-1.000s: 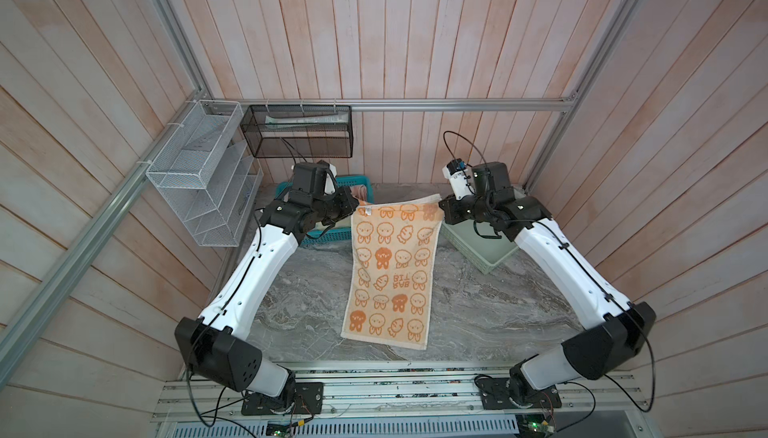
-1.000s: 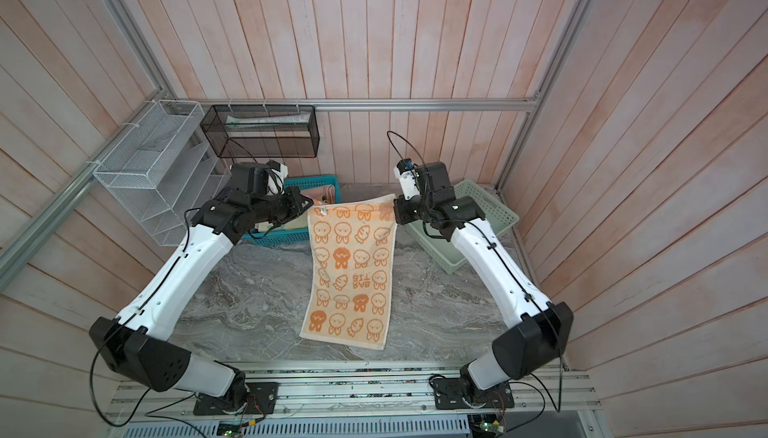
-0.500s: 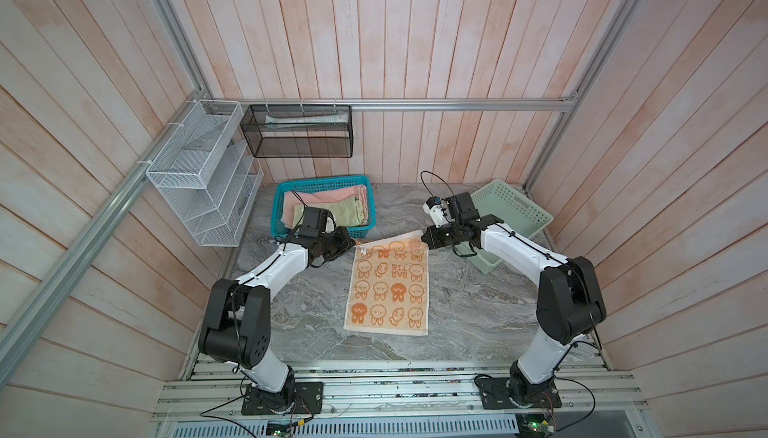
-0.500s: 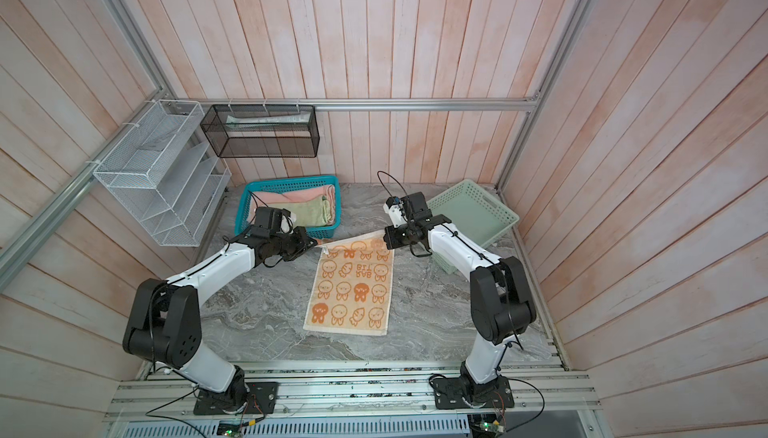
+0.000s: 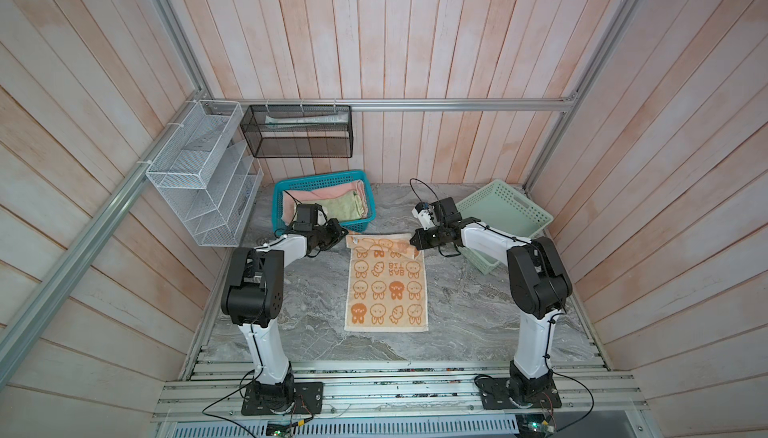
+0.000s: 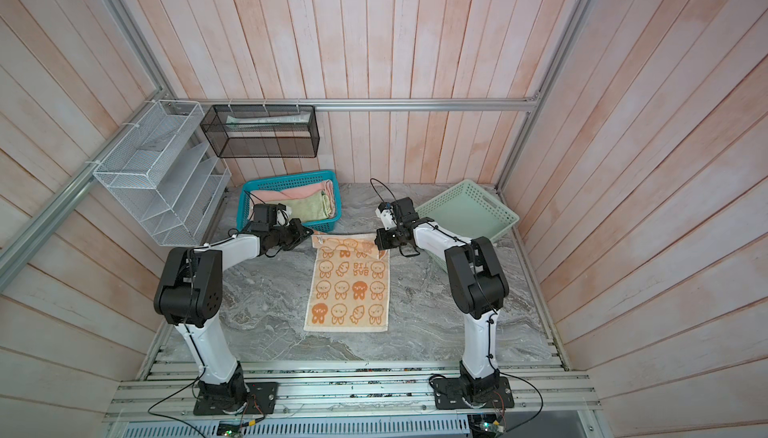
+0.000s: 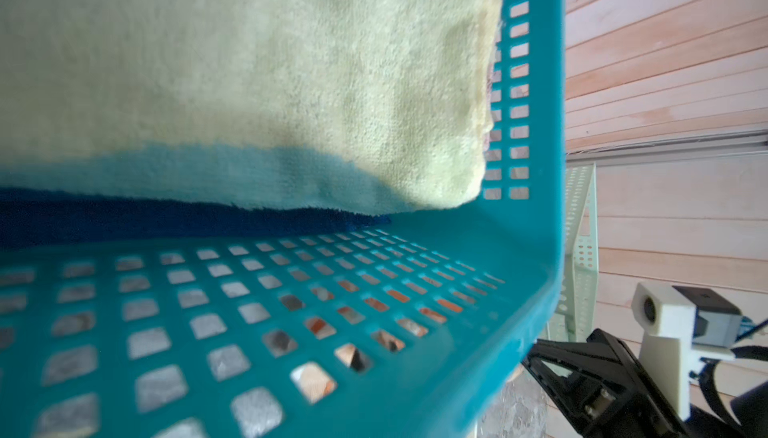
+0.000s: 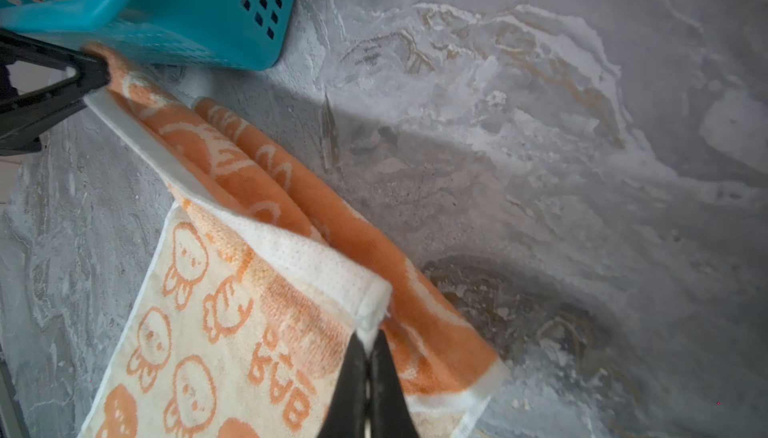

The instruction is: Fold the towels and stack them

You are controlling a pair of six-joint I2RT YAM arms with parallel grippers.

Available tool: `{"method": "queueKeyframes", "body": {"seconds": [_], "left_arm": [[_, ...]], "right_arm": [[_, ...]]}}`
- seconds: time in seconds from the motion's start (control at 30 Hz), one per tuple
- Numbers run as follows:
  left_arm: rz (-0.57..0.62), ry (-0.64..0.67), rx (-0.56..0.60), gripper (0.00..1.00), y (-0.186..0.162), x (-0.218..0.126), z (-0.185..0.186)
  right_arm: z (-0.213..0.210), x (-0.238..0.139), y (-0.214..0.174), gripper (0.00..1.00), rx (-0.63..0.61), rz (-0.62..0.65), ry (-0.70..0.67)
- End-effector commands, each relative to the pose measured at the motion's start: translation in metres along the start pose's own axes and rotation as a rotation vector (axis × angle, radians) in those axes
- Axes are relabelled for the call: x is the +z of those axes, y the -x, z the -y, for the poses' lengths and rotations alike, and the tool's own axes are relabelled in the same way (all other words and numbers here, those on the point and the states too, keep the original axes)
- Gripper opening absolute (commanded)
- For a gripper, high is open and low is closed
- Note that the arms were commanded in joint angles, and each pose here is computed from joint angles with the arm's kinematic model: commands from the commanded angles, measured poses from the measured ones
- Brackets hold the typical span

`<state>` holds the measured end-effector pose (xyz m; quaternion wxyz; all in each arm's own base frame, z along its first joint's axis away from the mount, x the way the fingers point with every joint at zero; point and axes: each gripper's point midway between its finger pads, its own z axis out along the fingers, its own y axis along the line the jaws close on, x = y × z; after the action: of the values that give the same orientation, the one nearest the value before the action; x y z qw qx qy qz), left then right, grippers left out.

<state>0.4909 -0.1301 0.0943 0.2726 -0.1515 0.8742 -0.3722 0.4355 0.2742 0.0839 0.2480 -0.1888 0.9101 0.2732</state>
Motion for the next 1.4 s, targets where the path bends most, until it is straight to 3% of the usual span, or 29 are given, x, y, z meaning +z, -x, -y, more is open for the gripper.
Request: {"method": "queueKeyframes", "body": {"seconds": [0.0,0.2,0.5,0.67,0.77,0.83,0.93,1.0,1.17,1.3,1.37], "left_arm": [[0.116,0.026,0.080,0.00,0.050,-0.008,-0.009],[0.117,0.005,0.089,0.00,0.055,-0.015,-0.003],[0.062,-0.039,0.103,0.00,-0.005,-0.049,0.027],[0.010,-0.026,0.087,0.00,-0.057,-0.068,0.031],[-0.033,-0.004,0.049,0.00,-0.098,-0.077,0.019],[-0.078,0.018,-0.001,0.00,-0.135,-0.079,0.001],[-0.127,0.016,-0.046,0.00,-0.177,-0.081,-0.009],[-0.155,0.035,-0.066,0.00,-0.197,-0.081,-0.018],[-0.187,0.054,-0.099,0.00,-0.213,-0.082,-0.028],[-0.187,0.074,-0.060,0.01,-0.209,-0.085,-0.024],[-0.190,0.078,-0.045,0.01,-0.210,-0.085,-0.022]], "right_arm": [[0.005,0.002,0.018,0.00,-0.024,0.033,-0.037],[0.008,-0.003,0.036,0.00,-0.066,0.050,-0.081],[0.000,-0.036,0.051,0.00,-0.187,0.084,-0.130],[-0.004,-0.059,0.023,0.00,-0.245,0.079,-0.137],[-0.007,-0.070,-0.015,0.00,-0.237,0.057,-0.119],[-0.009,-0.076,-0.046,0.02,-0.196,0.036,-0.095],[-0.019,-0.085,-0.093,0.33,-0.117,-0.001,-0.028],[-0.023,-0.091,-0.113,0.44,-0.053,-0.016,-0.005],[-0.016,-0.108,-0.127,0.47,0.155,-0.021,-0.076],[-0.026,-0.105,-0.127,0.47,0.334,-0.036,-0.022],[-0.035,-0.099,-0.123,0.47,0.358,-0.037,0.007]]}}
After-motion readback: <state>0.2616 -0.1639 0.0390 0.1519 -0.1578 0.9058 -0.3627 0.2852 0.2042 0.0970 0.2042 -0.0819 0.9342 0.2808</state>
